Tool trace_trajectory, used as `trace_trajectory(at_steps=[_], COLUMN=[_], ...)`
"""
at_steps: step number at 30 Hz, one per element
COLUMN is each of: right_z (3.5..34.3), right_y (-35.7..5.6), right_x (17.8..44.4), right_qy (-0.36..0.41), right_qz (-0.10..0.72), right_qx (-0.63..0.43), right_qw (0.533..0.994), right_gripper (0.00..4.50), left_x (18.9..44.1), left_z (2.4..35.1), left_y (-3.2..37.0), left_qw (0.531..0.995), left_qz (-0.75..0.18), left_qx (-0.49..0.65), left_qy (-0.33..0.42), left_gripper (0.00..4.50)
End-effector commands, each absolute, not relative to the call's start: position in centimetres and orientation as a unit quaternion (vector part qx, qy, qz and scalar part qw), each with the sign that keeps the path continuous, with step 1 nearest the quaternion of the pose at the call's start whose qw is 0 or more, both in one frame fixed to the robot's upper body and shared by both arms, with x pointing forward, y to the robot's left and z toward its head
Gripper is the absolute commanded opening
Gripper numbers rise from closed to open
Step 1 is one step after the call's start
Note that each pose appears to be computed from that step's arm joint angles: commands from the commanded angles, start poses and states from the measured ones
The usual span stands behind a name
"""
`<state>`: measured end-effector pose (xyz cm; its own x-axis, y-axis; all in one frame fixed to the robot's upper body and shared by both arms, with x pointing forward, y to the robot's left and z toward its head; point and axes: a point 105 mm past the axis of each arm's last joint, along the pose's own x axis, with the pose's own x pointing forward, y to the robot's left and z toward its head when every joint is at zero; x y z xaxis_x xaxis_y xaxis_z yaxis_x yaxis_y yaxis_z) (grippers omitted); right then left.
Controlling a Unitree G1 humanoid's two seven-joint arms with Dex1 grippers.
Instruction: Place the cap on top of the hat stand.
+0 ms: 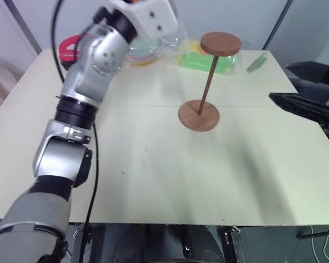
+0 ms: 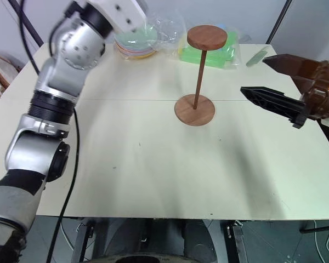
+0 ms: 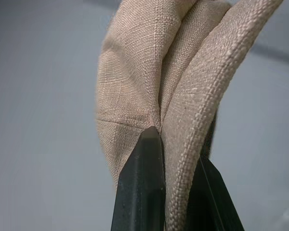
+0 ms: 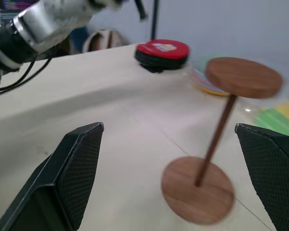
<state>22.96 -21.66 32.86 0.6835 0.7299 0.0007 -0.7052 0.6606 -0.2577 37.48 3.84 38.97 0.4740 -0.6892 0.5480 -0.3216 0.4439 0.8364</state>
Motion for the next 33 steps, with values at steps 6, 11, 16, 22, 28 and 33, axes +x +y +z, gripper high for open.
trace_trajectory(at_steps=[6, 11, 16, 22, 28, 33], right_z=[33.2, 32.4, 32.0, 29.2, 25.9, 22.9], right_y=[-21.5, -21.0, -20.5, -19.9, -19.0, -17.6], right_x=[21.2, 21.7, 22.2, 23.5, 24.5, 25.6], right_qy=[-0.07, -0.065, -0.058, -0.01, 0.012, -0.001], right_qz=[0.373, 0.375, 0.382, 0.361, 0.339, 0.319], right_qx=[-0.126, -0.118, -0.124, -0.211, -0.296, -0.357], right_qw=[0.916, 0.917, 0.914, 0.908, 0.893, 0.878], right_gripper=[4.5, 4.5, 4.5, 4.5, 4.5, 4.5], left_x=[34.8, 35.6, 35.9, 35.6, 34.5, 32.7], left_z=[32.9, 29.7, 28.7, 27.5, 26.1, 24.2], left_y=[2.1, 1.7, 1.0, 2.2, 5.2, 9.5], left_qw=[0.6, 0.59, 0.581, 0.591, 0.619, 0.672], left_qz=[-0.225, -0.249, -0.252, -0.265, -0.295, -0.364], left_qx=[0.562, 0.586, 0.591, 0.587, 0.576, 0.54], left_qy=[-0.523, -0.497, -0.501, -0.486, -0.445, -0.353], left_gripper=[0.07, 0.07, 0.75, 3.52, 4.45, 4.45])
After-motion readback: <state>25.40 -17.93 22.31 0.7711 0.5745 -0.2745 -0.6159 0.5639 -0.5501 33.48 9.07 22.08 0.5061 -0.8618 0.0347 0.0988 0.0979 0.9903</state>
